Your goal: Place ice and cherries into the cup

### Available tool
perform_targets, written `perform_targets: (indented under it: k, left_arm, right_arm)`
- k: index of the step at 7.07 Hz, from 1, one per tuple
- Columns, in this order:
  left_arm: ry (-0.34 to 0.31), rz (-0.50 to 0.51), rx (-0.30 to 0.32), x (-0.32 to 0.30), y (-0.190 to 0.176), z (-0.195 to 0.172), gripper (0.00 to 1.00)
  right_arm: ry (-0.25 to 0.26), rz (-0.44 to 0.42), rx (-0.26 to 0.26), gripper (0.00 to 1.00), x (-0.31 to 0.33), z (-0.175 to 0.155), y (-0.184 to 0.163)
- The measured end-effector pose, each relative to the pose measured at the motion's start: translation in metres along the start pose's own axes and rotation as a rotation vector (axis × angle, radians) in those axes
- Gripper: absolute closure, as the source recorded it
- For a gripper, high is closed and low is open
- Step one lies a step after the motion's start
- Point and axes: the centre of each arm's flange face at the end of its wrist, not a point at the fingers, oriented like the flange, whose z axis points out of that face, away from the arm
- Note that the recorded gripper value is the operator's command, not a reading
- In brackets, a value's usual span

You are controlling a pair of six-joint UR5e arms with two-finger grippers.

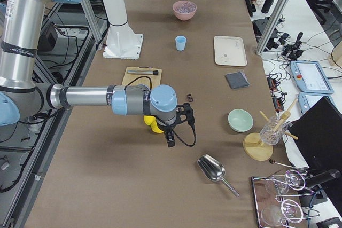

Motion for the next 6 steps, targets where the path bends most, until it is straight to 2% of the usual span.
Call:
perform_targets:
  k: [3, 6]
  left_arm:
    - [0.012, 0.003, 0.002, 0.003, -0.002, -0.002, 0.03]
    - [0.099, -0.039, 0.003, 0.059, -0.026, -0.013, 0.03]
  right_arm:
    - [-0.001, 0.000, 0.000, 0.00, 0.000, 0.000, 0.000]
    - [-0.004, -0.004, -0.002, 0.00, -0.001, 0.001, 0.000]
